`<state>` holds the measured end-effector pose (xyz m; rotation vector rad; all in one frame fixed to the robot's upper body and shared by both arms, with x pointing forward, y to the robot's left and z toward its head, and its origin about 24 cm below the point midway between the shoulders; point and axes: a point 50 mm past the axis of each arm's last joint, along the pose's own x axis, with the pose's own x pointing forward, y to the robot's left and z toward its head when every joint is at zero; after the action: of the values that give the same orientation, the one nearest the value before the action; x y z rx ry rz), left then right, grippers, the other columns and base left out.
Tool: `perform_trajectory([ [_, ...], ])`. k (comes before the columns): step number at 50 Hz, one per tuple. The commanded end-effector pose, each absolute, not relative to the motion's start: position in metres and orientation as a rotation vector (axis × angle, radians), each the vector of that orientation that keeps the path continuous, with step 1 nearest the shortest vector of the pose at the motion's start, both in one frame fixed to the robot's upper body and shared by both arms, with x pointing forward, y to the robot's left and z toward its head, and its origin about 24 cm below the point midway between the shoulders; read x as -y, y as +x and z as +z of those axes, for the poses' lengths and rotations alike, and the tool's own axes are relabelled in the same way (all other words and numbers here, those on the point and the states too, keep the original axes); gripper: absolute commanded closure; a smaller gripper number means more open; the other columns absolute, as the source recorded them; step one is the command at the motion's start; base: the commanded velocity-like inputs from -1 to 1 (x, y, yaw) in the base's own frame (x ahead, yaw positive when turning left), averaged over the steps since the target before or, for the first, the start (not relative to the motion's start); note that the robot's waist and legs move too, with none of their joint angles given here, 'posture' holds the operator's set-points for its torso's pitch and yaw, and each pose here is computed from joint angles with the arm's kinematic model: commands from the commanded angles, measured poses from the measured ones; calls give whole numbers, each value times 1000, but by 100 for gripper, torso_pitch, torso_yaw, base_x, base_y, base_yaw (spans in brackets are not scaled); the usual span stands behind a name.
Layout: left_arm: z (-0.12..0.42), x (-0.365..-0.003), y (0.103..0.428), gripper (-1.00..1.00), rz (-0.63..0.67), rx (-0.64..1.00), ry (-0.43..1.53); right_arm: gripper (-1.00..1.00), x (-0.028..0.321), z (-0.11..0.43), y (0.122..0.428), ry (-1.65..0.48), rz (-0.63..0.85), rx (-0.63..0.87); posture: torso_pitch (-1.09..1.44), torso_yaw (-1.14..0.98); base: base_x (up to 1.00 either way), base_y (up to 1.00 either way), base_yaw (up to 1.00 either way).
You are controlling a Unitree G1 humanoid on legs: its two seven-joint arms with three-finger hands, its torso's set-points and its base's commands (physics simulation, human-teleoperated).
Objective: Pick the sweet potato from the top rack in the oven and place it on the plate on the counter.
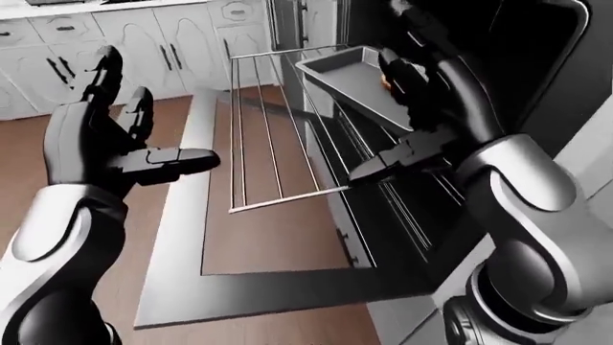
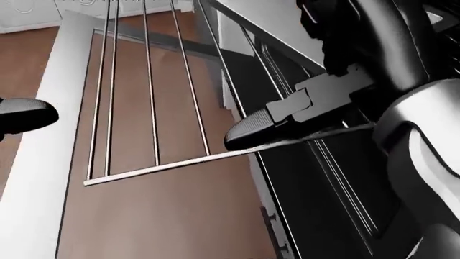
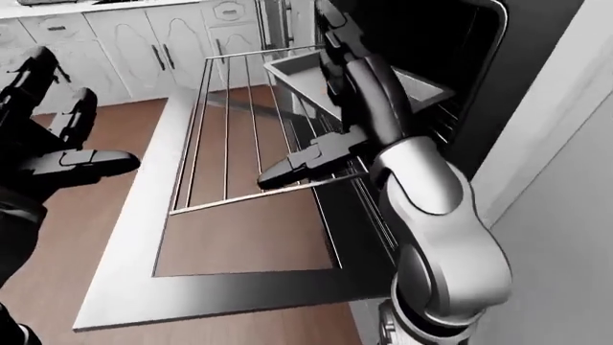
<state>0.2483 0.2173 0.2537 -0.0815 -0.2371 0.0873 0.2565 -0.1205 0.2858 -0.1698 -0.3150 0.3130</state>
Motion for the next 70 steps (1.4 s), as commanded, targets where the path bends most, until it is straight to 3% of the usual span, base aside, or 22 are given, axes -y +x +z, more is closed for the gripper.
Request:
perform_trajectory([
  [1, 272, -213, 242, -100, 59, 338, -72, -100, 127, 303, 253, -188, 262, 409, 0, 0, 0, 0, 0],
  [18, 286, -220, 237, -100, 63, 358, -65, -100, 127, 326, 271, -210, 217, 344, 0, 0, 0, 0, 0],
  [25, 289, -220, 234, -100, 67, 364, -64, -100, 121, 329, 271, -155, 278, 338, 0, 0, 0, 0, 26],
  [53, 293, -225, 229, -100, 68, 385, -68, -100, 138, 356, 267, -196, 203, 375, 0, 0, 0, 0, 32],
  [70, 290, -228, 227, -100, 68, 376, -41, -100, 156, 344, 323, -214, 83, 226, -3, 0, 0, 0, 0],
])
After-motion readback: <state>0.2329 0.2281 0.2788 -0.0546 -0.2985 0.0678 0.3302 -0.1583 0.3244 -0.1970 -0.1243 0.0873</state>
